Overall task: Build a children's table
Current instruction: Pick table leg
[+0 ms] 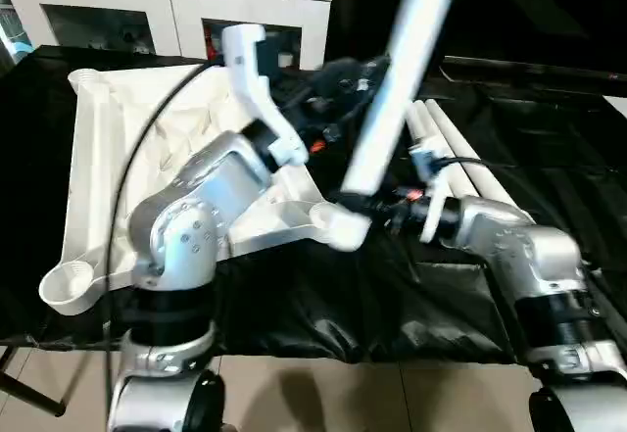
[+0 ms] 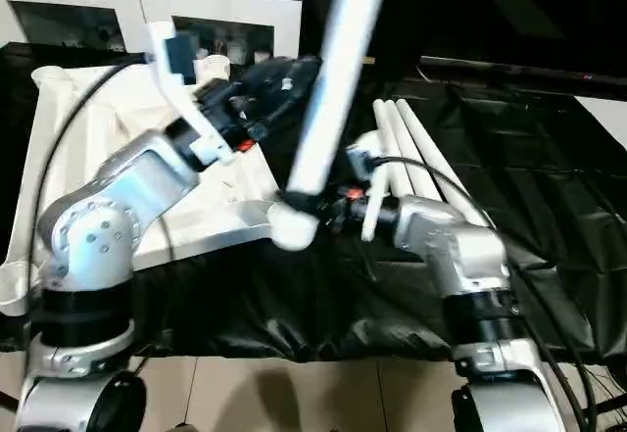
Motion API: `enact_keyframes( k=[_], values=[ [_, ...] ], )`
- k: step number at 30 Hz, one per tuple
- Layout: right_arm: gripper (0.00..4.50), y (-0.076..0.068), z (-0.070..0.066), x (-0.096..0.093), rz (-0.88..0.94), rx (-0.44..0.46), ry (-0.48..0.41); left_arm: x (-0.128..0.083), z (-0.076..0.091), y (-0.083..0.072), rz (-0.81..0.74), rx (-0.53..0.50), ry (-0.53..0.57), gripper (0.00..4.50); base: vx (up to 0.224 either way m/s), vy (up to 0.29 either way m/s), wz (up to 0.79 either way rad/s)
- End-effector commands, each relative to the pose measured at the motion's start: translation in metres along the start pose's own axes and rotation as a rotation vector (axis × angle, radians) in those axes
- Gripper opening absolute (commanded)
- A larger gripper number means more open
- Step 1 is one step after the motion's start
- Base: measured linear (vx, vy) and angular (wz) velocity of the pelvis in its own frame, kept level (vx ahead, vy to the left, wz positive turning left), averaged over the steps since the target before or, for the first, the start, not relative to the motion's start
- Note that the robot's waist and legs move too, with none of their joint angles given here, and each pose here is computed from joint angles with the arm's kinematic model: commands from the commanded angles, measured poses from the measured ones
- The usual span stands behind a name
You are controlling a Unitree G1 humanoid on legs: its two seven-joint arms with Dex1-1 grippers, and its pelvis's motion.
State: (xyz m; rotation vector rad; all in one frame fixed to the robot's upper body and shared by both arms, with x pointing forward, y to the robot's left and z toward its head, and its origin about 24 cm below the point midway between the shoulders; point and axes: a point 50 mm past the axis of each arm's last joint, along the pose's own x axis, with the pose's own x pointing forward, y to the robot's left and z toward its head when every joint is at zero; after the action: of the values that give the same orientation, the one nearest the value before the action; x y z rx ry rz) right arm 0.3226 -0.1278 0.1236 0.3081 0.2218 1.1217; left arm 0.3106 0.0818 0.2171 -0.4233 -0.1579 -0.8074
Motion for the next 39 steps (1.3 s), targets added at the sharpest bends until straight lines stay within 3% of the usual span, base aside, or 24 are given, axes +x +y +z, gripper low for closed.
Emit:
enact_keyframes(
  k=[1, 2, 4, 5, 6, 9, 12, 14, 17, 21, 22, 24, 26, 29, 31, 35, 39],
  values=[
    [1.88, 0.001, 0.011, -0.009, -0.091, -0.093, -0.018, -0.009, 0.0, 0.012, 0.144, 0.14, 0.018, 3.02, 0.0, 0.0, 0.0],
    [1.88, 0.001, 0.011, -0.009, -0.091, -0.093, -0.018, -0.009, 0.0, 0.012, 0.144, 0.14, 0.018, 3.02, 0.0, 0.0, 0.0],
    [1.88, -0.002, 0.009, -0.009, -0.232, -0.206, 0.002, -0.029, -0.005, 0.031, 0.324, 0.303, 0.05, 3.02, 0.0, 0.0, 0.0],
    [1.88, -0.003, 0.009, -0.007, -0.346, -0.262, -0.054, -0.051, -0.012, 0.045, 0.477, 0.382, 0.063, 3.02, 0.0, 0.0, 0.0],
    [1.88, -0.003, 0.009, -0.007, -0.369, -0.268, -0.073, -0.056, -0.013, 0.047, 0.508, 0.393, 0.064, 3.02, 0.0, 0.0, 0.0],
    [1.88, 0.008, -0.001, -0.008, -0.418, -0.261, -0.111, -0.087, -0.031, 0.051, 0.64, 0.417, 0.122, 3.02, 0.0, 0.0, 0.0],
    [1.88, 0.014, -0.006, -0.011, -0.476, -0.252, -0.163, -0.104, -0.04, 0.052, 0.748, 0.448, 0.137, 3.02, 0.0, 0.0, 0.0],
    [1.88, 0.014, -0.013, -0.02, -0.557, -0.202, -0.15, -0.113, -0.048, 0.048, 0.796, 0.456, 0.146, 3.02, 0.0, 0.0, 0.0],
    [1.88, 0.013, -0.03, -0.032, -0.666, -0.236, -0.108, -0.125, -0.06, 0.047, 0.854, 0.471, 0.119, 3.02, 0.0, 0.0, 0.0],
    [1.88, 0.015, -0.033, -0.038, -0.711, -0.23, -0.142, -0.13, -0.066, 0.048, 0.879, 0.566, 0.155, 3.02, 0.0, 0.0, 0.0],
    [1.88, 0.013, -0.036, -0.042, -0.763, -0.268, -0.114, -0.128, -0.065, 0.047, 0.859, 0.594, 0.151, 3.02, 0.0, 0.0, 0.0],
    [1.88, 0.01, -0.039, -0.046, -0.842, -0.291, -0.15, -0.128, -0.06, 0.048, 0.839, 0.612, 0.118, 3.02, 0.0, 0.0, 0.0],
    [1.88, 0.01, -0.041, -0.05, -0.875, -0.229, -0.193, -0.126, -0.059, 0.046, 0.83, 0.618, 0.116, 3.02, 0.0, 0.0, 0.0],
    [1.88, 0.014, -0.047, -0.049, -0.837, -0.114, -0.222, -0.126, -0.065, 0.039, 0.803, 0.537, 0.091, 3.02, 0.0, 0.0, 0.0],
    [1.88, 0.013, -0.051, -0.052, -0.851, -0.114, -0.203, -0.129, -0.077, 0.037, 0.796, 0.508, 0.136, 3.02, 0.0, 0.0, 0.0],
    [1.88, 0.012, -0.05, -0.049, -0.835, -0.072, -0.228, -0.135, -0.071, 0.036, 0.814, 0.519, 0.113, 3.02, 0.0, 0.0, 0.0],
    [1.88, 0.018, -0.041, -0.043, -0.774, -0.113, -0.217, -0.139, -0.064, 0.034, 0.827, 0.531, 0.093, 3.02, 0.0, 0.0, 0.0]
  ],
)
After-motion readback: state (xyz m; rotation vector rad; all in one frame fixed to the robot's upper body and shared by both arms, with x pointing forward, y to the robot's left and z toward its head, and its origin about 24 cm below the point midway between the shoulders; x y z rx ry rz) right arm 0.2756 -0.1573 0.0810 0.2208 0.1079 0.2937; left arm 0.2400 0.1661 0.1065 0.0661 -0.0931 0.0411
